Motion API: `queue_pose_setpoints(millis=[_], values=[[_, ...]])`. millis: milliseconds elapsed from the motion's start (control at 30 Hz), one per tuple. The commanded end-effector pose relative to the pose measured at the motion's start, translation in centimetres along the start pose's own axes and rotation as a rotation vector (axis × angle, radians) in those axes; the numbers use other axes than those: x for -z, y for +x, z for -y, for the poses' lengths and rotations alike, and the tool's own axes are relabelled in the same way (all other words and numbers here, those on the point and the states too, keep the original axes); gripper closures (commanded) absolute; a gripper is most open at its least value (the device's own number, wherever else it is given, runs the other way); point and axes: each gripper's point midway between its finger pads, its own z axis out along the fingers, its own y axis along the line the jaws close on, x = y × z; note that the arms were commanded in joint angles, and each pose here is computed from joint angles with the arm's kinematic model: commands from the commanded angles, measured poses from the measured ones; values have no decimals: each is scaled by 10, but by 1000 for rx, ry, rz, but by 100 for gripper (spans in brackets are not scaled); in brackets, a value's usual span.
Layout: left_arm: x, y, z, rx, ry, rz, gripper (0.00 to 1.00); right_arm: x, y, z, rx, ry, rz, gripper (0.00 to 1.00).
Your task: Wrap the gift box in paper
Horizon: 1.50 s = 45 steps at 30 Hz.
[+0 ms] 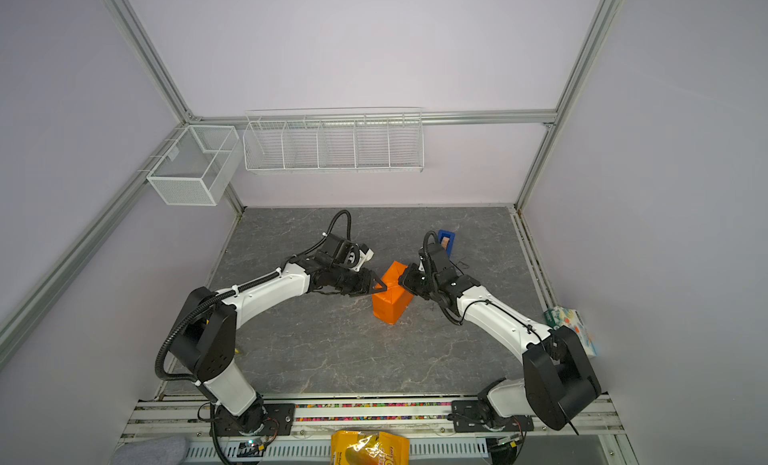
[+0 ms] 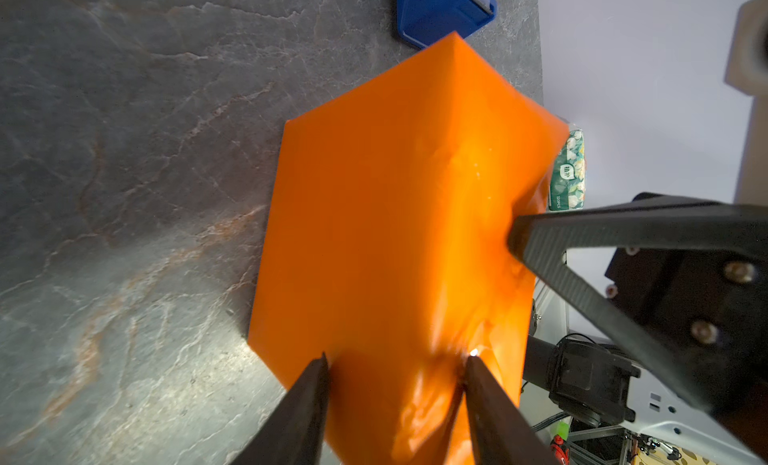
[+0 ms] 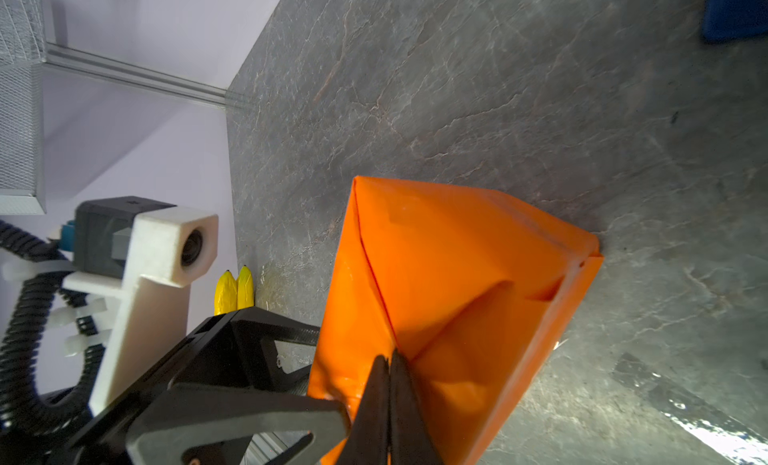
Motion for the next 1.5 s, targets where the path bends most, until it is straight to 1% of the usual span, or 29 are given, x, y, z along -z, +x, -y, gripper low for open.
queue_pose_setpoints(millis=[0, 167, 300, 400, 467, 500, 533, 600, 700, 833, 1033, 1100, 1267, 1367, 1467], values=[[-11, 30, -46, 78, -161, -99, 48, 2, 8, 51, -36, 144, -23, 94], [-10, 28, -45, 77, -164, -94, 49, 13, -3, 54, -42, 143, 3, 94], [-2, 18, -33, 53, -153, -69, 48, 27, -14, 51, -41, 131, 42, 94], [10, 6, -22, 18, -161, -39, 45, 38, -22, 48, -29, 128, 63, 94], [20, -4, -11, -22, -163, -19, 41, 44, -27, 47, -23, 123, 73, 94], [25, -9, -5, -38, -166, -5, 35, 45, -28, 49, -23, 125, 74, 94], [30, -14, -1, -54, -176, 6, 25, 48, -31, 49, -23, 123, 78, 94], [37, -20, 5, -92, -208, 12, 1, 51, -33, 52, -29, 121, 81, 94], [43, -26, 16, -150, -260, 6, 1, 56, -38, 57, -36, 122, 88, 94], [38, -29, 25, -215, -323, -13, 1, 63, -44, 65, -50, 131, 98, 94], [12, -24, 30, -290, -413, -89, 1, 71, -47, 70, -60, 126, 109, 93], [2, -20, 32, -313, -433, -114, 1, 76, -54, 77, -82, 131, 129, 93], [-14, -13, 23, -339, -515, -157, 1, 78, -53, 80, -90, 127, 129, 93], [-18, -11, 19, -337, -530, -164, 0, 79, -52, 81, -93, 125, 129, 93], [-14, -16, 23, -341, -529, -139, 5, 79, -52, 83, -96, 126, 132, 93]])
